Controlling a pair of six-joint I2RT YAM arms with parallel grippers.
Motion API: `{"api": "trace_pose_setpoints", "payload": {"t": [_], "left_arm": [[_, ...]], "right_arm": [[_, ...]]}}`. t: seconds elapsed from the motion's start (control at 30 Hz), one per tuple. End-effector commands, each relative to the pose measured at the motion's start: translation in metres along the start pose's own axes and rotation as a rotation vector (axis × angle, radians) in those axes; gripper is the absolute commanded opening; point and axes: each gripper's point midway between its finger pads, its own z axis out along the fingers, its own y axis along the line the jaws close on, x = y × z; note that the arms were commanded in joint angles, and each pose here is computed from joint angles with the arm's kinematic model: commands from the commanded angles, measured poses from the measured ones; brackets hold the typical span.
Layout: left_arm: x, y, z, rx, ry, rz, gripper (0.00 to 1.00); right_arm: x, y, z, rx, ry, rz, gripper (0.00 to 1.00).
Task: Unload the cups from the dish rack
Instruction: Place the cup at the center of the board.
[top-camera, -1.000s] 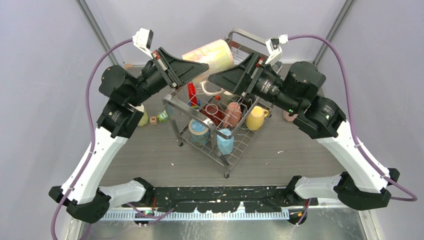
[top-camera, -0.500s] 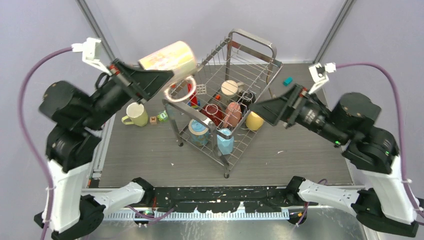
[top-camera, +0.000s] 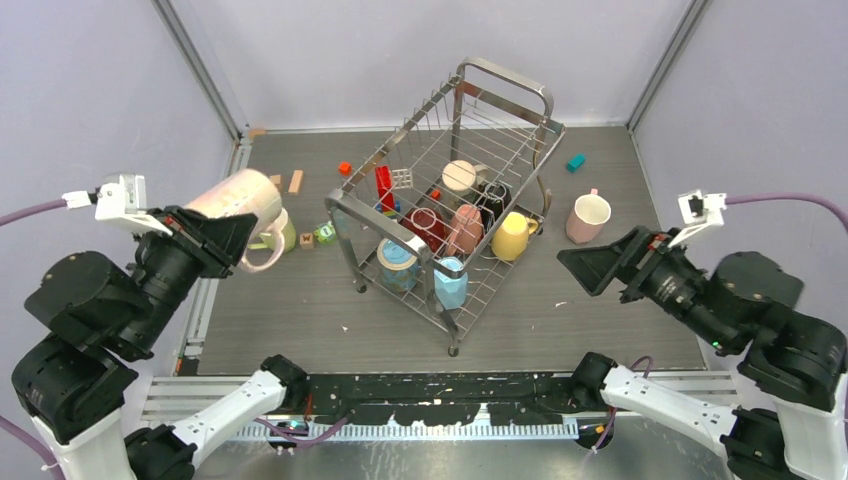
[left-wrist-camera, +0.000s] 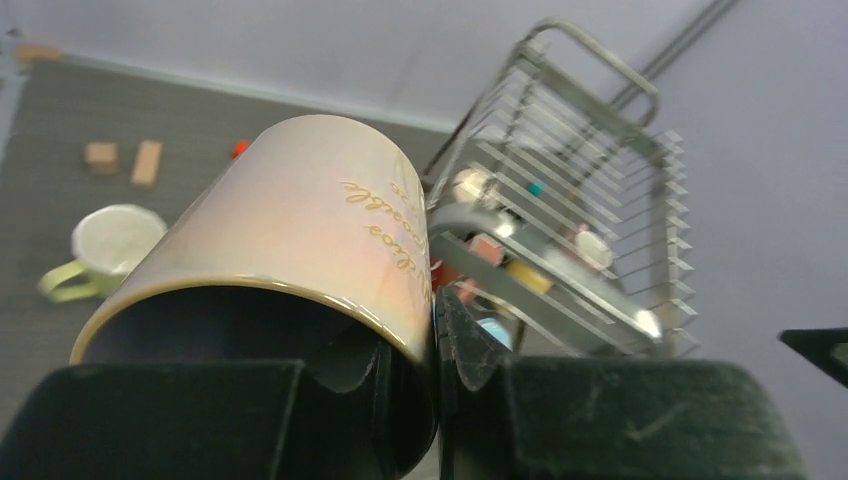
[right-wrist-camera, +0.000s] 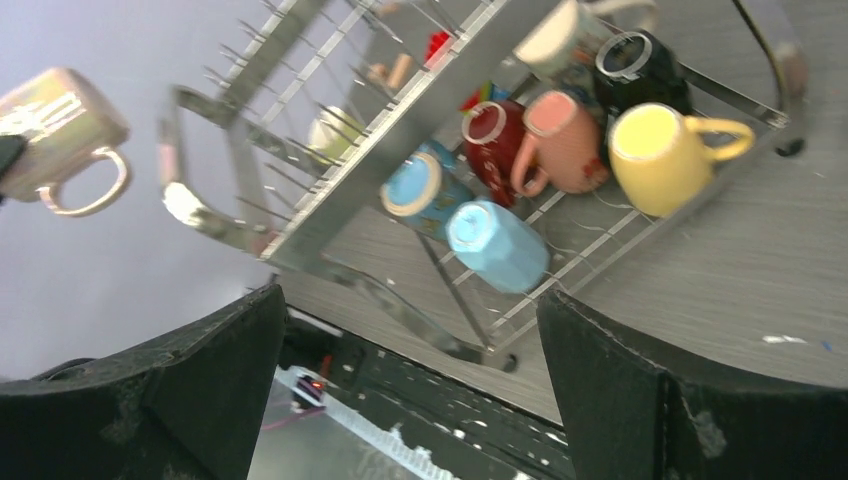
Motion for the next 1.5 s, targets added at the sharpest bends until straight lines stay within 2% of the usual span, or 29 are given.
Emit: {"api": "trace_pose_setpoints", "payload": {"t": [0.0, 0.27, 0.6, 0.7, 0.87, 1.1, 1.47], "left_arm": [[-0.001, 0.038, -0.005, -0.176, -0.058, 0.019, 0.0], [0.064, 0.091, 0.005, -0.414, 0.071, -0.001, 0.0], [0.158, 0.124, 0.062, -0.595, 0.349, 0.096, 0.0], [0.18, 0.134, 0.081, -0.621, 0.412, 0.059, 0.0], [0.215, 0.169, 0.101, -0.664, 0.505, -0.087, 0.0], [0.248, 0.225, 0.108, -0.788, 0.574, -0.219, 0.0], [0.263, 0.283, 0.113, -0.946, 0.59, -0.251, 0.0]], "right_arm": [[0.01, -0.026, 0.005, 0.1, 0.004, -0.06, 1.0], [0.034, -0.048, 0.009, 0.136, 0.027, -0.063, 1.0], [0.051, -0.069, 0.004, 0.166, 0.032, -0.055, 1.0], [0.054, -0.073, 0.001, 0.174, 0.037, -0.053, 1.0], [0.058, -0.076, -0.004, 0.17, 0.041, -0.048, 1.0], [0.059, -0.078, -0.01, 0.156, 0.039, -0.046, 1.0], [0.067, -0.078, -0.005, 0.145, 0.066, -0.073, 1.0]]}}
